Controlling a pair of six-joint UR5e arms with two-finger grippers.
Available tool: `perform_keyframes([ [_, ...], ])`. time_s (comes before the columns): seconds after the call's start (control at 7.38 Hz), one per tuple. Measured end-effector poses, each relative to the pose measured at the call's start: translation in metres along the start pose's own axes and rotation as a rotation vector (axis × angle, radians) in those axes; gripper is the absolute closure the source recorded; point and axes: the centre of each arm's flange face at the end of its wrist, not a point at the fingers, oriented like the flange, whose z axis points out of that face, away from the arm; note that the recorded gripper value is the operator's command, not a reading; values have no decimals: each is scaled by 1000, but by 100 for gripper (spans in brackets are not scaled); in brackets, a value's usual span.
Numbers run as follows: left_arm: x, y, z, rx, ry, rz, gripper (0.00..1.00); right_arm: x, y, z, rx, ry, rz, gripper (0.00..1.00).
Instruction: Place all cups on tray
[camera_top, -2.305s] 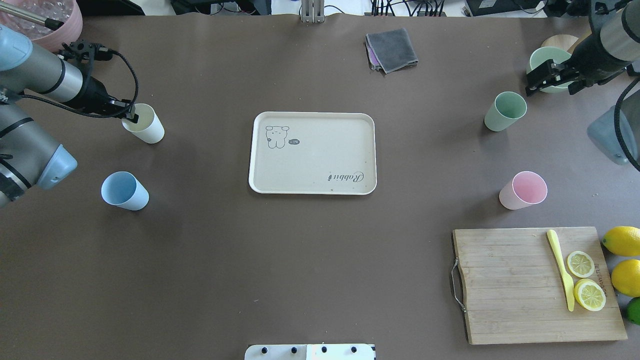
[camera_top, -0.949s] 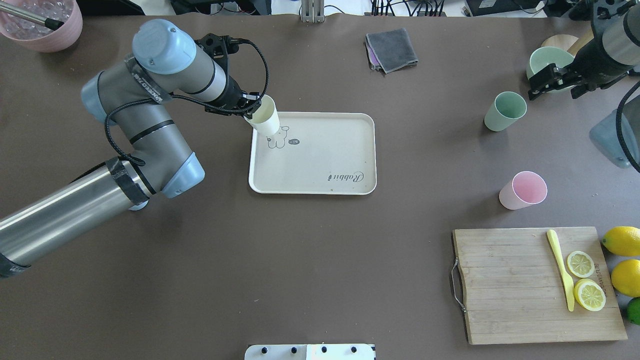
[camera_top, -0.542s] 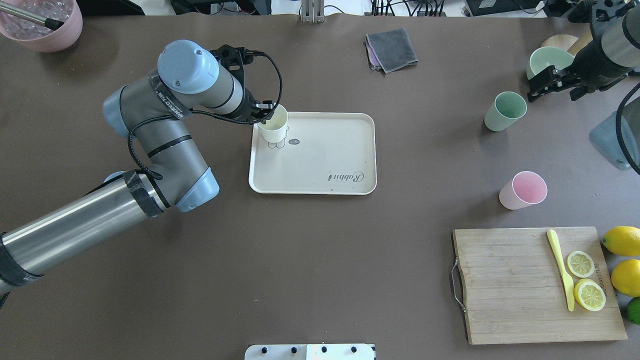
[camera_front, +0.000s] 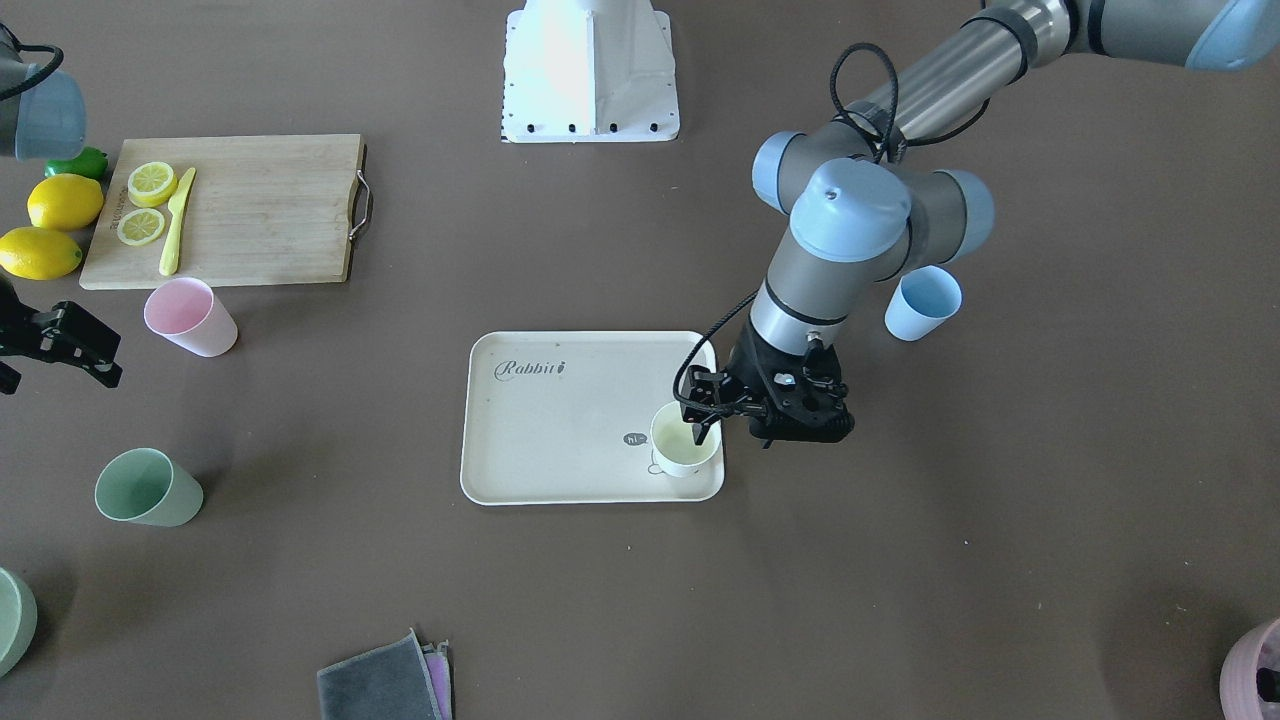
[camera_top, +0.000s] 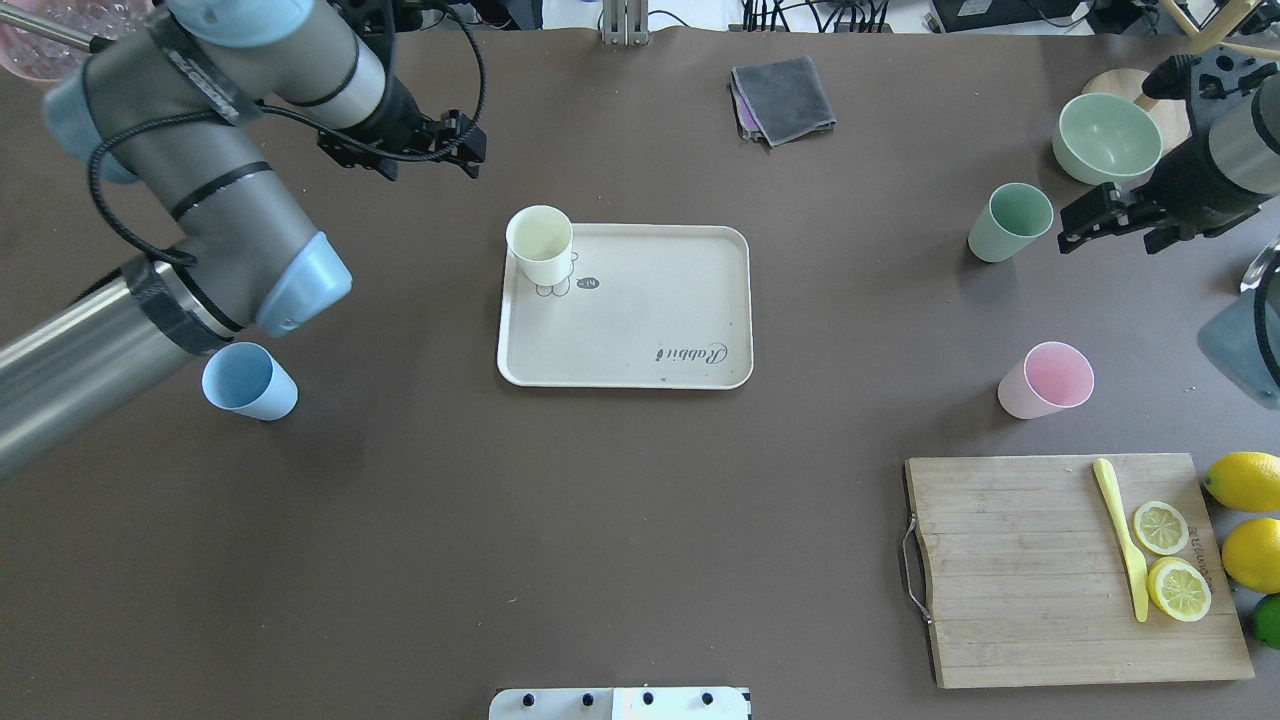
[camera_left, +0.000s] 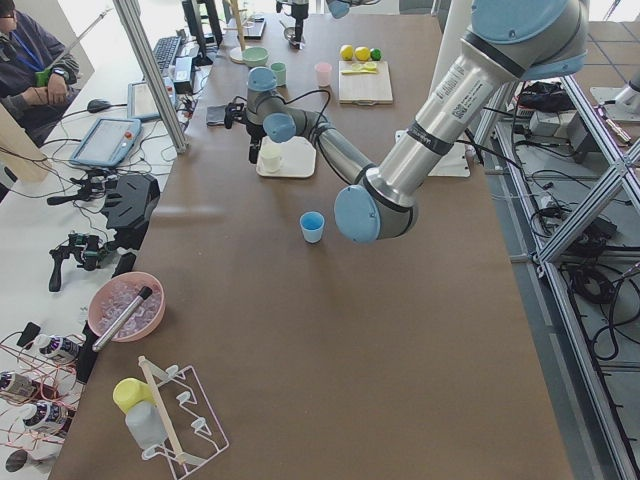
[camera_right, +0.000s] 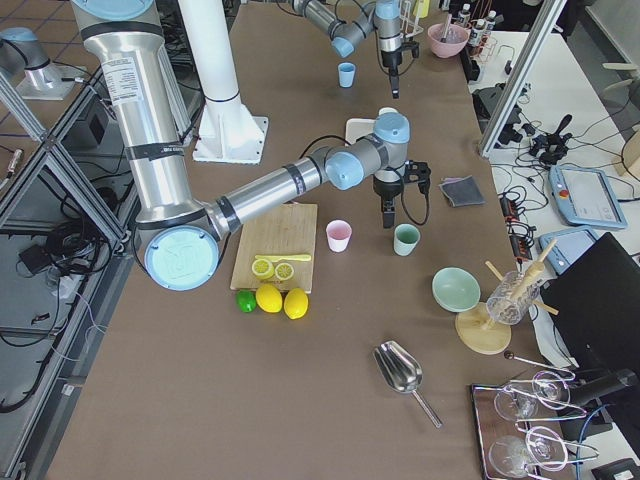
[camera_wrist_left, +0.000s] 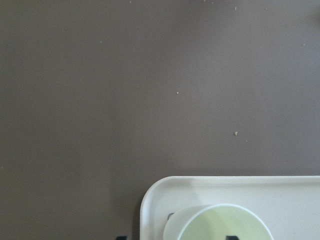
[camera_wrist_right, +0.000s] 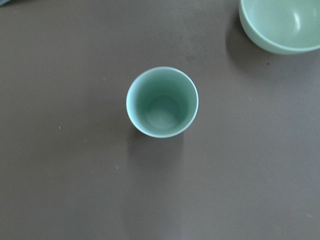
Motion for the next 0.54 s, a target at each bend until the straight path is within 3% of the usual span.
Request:
perform_keyframes([
  [0.27,-47,-3,-36,-7,-31,55,2,33,57,23,15,-7,-28,4],
  [0.54,-59,0,-43,-6,-37,70,2,30,87,62,34,29,-12,11],
])
